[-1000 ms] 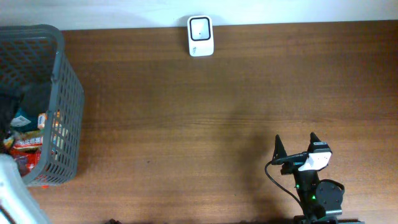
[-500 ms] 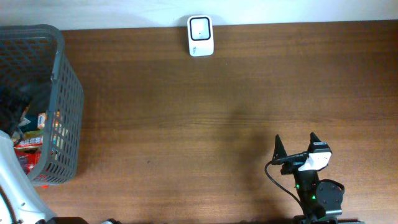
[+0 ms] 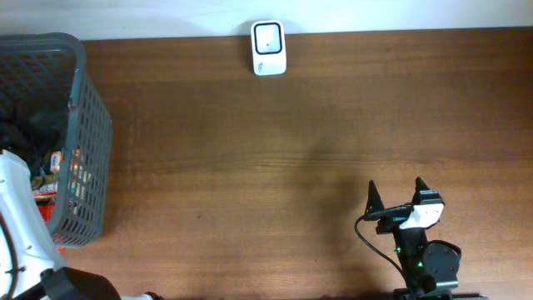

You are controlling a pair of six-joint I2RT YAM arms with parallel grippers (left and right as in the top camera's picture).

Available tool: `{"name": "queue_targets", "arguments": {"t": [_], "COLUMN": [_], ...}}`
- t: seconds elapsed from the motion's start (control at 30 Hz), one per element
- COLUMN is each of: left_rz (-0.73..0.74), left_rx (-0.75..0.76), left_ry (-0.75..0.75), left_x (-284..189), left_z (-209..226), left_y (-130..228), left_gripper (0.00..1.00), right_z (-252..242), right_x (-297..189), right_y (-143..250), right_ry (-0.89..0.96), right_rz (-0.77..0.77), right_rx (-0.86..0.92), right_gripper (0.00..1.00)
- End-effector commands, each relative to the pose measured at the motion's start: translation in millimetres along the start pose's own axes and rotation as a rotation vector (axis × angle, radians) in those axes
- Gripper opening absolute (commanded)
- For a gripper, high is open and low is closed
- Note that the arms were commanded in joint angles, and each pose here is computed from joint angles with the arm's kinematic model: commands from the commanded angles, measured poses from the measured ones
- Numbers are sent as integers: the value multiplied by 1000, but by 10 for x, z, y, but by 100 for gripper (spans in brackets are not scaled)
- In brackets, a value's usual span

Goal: Scan the item barcode
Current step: 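Swing the left gripper over and down into the grey basket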

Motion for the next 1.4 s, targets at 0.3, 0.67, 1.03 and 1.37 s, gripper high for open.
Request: {"name": "queue_targets", "arguments": {"t": [0.3,0.67,1.03,1.37], "left_rz": [-56,96,185,246], "left_rx": [-100,-91,-108,-107], "left_ry": [-219,-292,-381,-439], "left_x": [-32,500,828,1158], "left_z": [385,310,508,595], "left_y": [-23,192,261,343], "left_gripper": [99,99,99,100], "right_z": [-14,-14,-13,-13], "right_x": [2,2,2,2], "right_y": [29,29,29,29], "right_ry": [8,8,8,8], "right_rz": [4,4,4,4], "right_rx": [4,4,4,4], "right_gripper": [98,98,98,98]}}
Point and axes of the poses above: each gripper's point midway between its finger pads, its own x axis out along the fingers, its own z axis along the line the jaws close on, y = z × x, the point moved 1 cm from there along -x, back along the fingers, and after that the axes turned 1 degree about -x, right-handed, at the moved point
